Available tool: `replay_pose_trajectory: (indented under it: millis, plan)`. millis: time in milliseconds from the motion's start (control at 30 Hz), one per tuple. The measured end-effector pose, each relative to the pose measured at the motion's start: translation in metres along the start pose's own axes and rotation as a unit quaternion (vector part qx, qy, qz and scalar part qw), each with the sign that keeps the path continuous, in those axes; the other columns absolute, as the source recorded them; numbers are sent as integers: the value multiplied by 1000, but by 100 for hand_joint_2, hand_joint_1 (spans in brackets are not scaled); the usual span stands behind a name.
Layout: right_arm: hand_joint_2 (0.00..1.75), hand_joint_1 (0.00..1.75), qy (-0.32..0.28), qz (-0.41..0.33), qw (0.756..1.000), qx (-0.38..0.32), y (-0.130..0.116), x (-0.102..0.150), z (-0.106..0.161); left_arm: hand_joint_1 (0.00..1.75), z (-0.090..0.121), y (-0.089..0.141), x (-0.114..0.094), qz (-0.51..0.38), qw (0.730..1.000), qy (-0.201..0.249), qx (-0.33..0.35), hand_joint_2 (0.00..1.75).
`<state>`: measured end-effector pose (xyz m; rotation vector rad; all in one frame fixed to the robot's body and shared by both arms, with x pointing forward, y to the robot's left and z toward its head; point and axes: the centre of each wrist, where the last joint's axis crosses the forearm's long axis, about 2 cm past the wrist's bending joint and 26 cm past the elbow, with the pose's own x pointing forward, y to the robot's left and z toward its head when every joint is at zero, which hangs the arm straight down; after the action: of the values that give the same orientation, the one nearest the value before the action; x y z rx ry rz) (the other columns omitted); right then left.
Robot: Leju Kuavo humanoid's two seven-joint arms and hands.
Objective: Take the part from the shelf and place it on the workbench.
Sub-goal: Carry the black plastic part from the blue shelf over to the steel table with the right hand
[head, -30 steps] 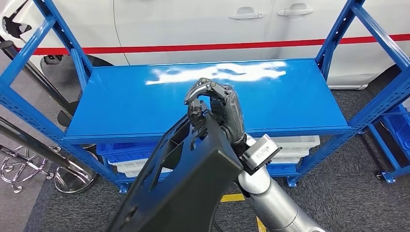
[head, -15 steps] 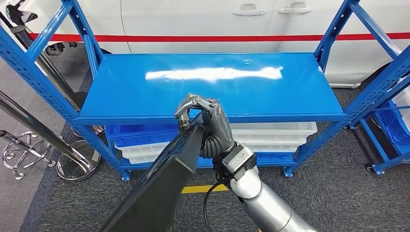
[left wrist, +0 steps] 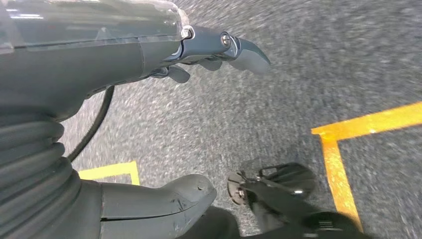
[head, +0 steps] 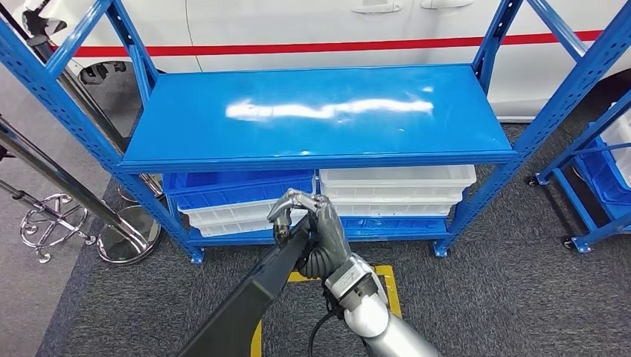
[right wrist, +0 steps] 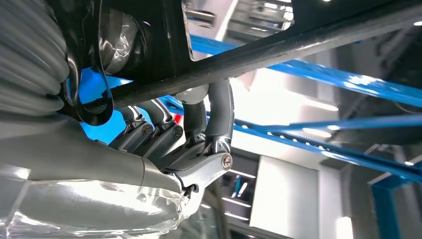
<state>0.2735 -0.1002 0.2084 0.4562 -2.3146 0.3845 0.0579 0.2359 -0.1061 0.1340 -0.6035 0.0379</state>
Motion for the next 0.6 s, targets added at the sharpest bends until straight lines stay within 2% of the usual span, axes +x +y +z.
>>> replay_pose_trajectory:
  millis: [267, 467, 600]
  plan:
    - [175, 175, 73, 28, 997, 3, 37, -21, 59, 0, 0, 1, 0, 5, 1000, 2, 5, 175]
    - [175, 175, 111, 37, 993, 12, 39, -31, 84, 0, 0, 0, 0, 3, 1000, 3, 0, 175]
    - [175, 175, 117, 41, 992, 11, 39, -32, 89, 0, 0, -2, 0, 0, 1000, 6, -5, 175]
